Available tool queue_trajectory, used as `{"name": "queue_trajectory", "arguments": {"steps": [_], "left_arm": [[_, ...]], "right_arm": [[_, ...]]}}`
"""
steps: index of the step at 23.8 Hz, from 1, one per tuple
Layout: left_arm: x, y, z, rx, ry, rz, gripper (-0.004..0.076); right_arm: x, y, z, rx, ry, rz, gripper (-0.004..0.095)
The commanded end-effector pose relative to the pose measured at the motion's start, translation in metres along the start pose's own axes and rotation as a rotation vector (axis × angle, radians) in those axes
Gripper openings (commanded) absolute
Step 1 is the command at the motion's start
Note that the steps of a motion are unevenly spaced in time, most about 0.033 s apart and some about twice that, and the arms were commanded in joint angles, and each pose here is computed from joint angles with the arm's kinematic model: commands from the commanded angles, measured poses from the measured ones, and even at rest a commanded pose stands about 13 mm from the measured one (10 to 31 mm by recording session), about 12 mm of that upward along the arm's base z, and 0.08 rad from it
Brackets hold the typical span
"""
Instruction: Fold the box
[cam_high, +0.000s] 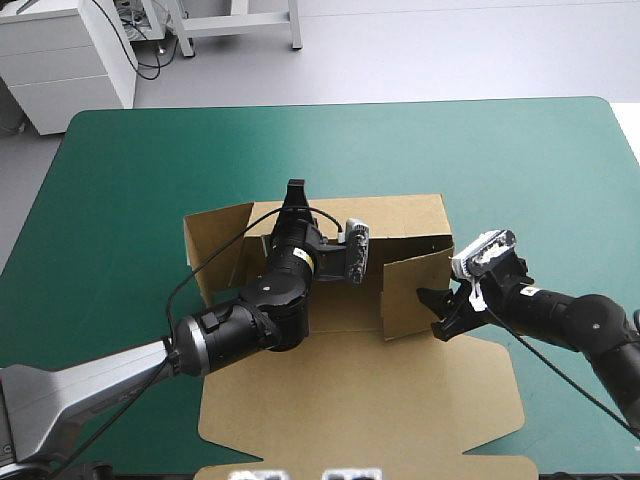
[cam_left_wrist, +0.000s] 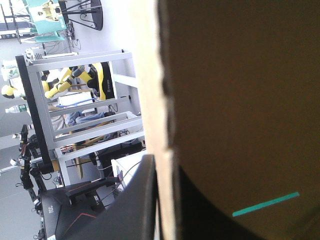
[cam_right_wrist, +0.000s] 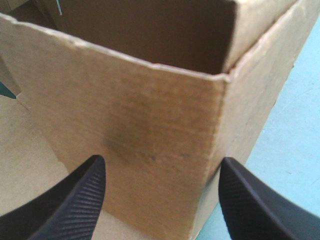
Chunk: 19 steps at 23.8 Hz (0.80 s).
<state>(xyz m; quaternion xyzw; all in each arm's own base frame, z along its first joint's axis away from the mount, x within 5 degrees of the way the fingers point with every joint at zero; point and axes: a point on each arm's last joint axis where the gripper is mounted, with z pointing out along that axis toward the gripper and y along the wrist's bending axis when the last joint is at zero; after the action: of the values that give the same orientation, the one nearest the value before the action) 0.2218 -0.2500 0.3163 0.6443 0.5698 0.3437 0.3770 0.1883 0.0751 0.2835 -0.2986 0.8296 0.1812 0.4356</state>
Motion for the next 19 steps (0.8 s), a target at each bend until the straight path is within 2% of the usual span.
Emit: {"name": "queue_trajectory", "arguments": {"steps": [1,5,9,11,13,14,15,17,19], "left_arm": [[0.007,0.007,-0.006,0.007,0.021,-0.055,-0.0008],[0.006,0.006,-0.006,0.013,0.006,-0.061,-0.0007],[0.001,0.006,-0.007,0.014,-0.037,-0.057,-0.0007],[0.001,0.006,-0.007,0.017,-0.038,-0.060,-0.0007],[0.002,0.006,-0.007,0.018,-0.029,-0.060,-0.0007],[0.002,0.006,-0.007,0.018,-0.027,-0.060,-0.0007],[0.002,0.006,-0.007,0.018,-0.025,-0.060,-0.0007],[0.003,0.006,-0.007,0.019,-0.023,-0.060,-0.0007],[0.003,0.006,-0.007,0.019,-0.023,-0.060,-0.0007]], "right_arm": [[-0.004,-0.008,0.012,0.008,-0.006,0.020,0.0610],[-0.003,-0.019,0.025,0.058,-0.010,0.007,0.0608],[-0.007,-0.019,0.029,0.030,-0.054,0.022,0.0598],[-0.006,-0.017,0.030,0.006,-0.051,0.026,0.0539],[-0.005,-0.015,0.032,-0.027,-0.040,0.029,0.0398],[-0.005,-0.014,0.033,-0.044,-0.037,0.028,0.0261],[-0.004,-0.014,0.034,-0.050,-0.034,0.033,0.0186],[-0.004,-0.013,0.034,-0.057,-0.034,0.034,0.0051],[-0.004,-0.013,0.034,-0.063,-0.034,0.036,-0.0019]]}}
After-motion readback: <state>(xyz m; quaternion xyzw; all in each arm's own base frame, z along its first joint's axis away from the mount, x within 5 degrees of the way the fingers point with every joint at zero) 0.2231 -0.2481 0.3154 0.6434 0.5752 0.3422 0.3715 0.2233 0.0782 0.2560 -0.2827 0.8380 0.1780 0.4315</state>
